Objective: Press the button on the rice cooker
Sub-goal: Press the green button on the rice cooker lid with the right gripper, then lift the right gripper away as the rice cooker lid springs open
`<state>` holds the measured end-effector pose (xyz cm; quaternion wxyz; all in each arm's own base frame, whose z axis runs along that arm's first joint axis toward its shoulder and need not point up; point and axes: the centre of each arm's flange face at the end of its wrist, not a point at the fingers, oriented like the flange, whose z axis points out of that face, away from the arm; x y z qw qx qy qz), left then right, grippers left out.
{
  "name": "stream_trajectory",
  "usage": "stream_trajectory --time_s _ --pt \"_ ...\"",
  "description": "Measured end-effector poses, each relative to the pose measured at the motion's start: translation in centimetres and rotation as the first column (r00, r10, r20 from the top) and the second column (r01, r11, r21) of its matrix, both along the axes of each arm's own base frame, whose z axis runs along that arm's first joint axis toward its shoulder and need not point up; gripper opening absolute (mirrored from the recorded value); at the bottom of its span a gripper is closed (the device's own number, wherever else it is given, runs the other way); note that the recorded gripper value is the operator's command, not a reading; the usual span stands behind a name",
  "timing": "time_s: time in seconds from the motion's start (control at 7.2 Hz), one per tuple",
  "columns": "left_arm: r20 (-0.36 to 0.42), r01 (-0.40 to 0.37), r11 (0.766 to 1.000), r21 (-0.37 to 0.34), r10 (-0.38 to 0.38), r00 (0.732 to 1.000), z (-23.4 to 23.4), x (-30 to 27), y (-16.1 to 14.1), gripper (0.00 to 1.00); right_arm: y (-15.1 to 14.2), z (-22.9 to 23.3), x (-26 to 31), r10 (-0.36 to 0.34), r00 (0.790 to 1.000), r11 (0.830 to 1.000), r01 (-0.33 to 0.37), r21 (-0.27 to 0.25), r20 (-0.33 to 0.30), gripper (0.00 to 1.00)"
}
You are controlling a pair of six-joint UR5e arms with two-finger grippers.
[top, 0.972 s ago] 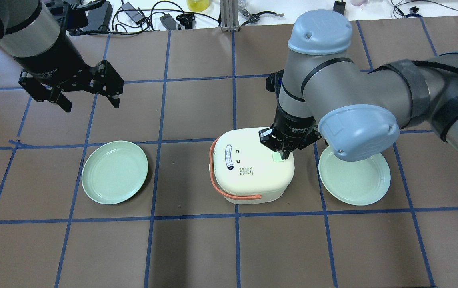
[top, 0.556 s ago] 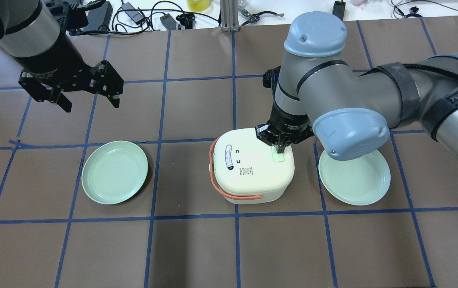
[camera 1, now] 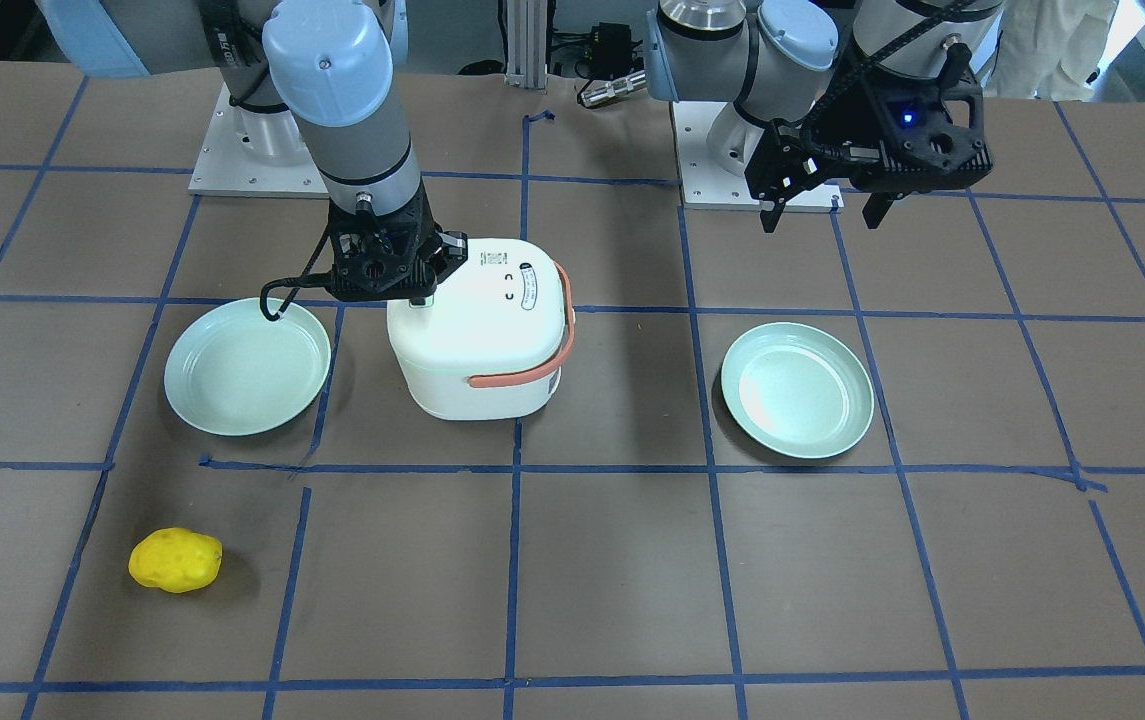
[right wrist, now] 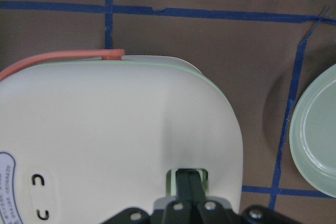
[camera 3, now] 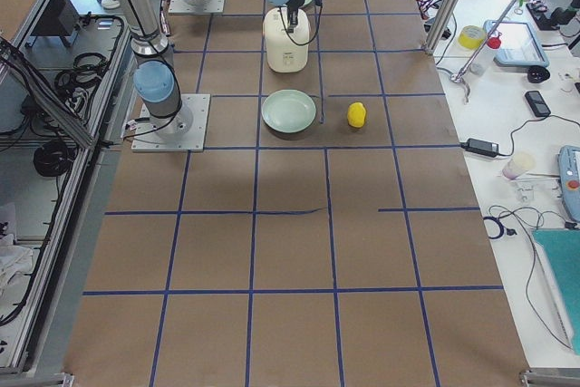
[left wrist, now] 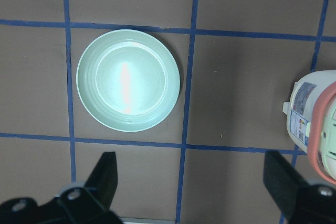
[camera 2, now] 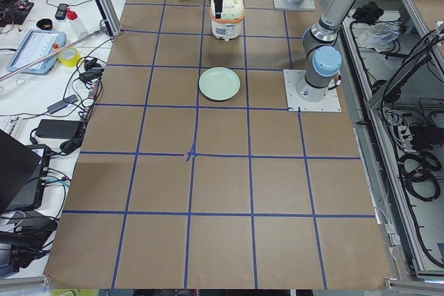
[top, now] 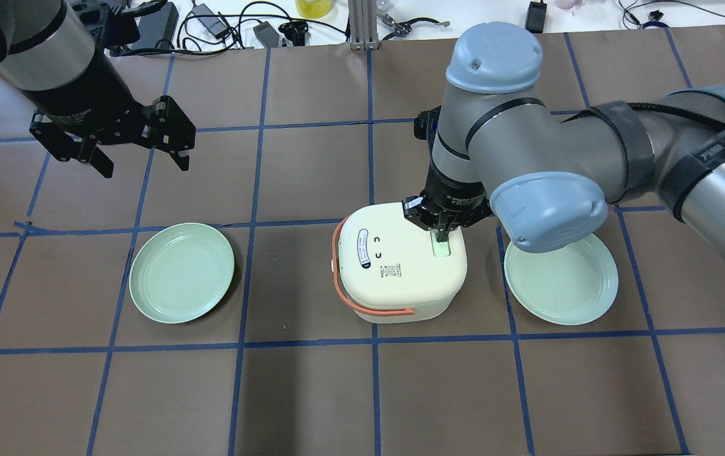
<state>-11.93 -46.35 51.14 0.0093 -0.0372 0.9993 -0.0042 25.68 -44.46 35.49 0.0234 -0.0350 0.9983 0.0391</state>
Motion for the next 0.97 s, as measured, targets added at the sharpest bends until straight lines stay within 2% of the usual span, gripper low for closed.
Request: stream_trajectory --time_s 0.14,0.28,0.69,0.97 --pt "0.000 0.000 1.000 0.000 0.000 1.000 0.0 0.0 0.0 1.00 0.1 -0.2 0.0 0.000 1.000 1.000 0.000 0.003 -0.002 0.77" --pt "0.000 0.000 1.000 0.000 0.000 1.000 0.0 0.0 0.0 1.00 0.0 0.0 -0.1 0.000 1.000 1.000 0.000 -0.001 -0.007 1.00" --pt "0.000 0.000 1.000 0.000 0.000 1.000 0.0 0.0 0.0 1.00 -2.2 4.6 -0.8 -0.017 1.000 0.996 0.017 -0.091 -0.003 1.00" --pt "0.000 -0.001 1.000 0.000 0.001 1.000 0.0 0.0 0.0 1.00 -5.0 9.5 -4.2 -0.075 0.997 0.989 0.075 -0.125 0.006 1.00"
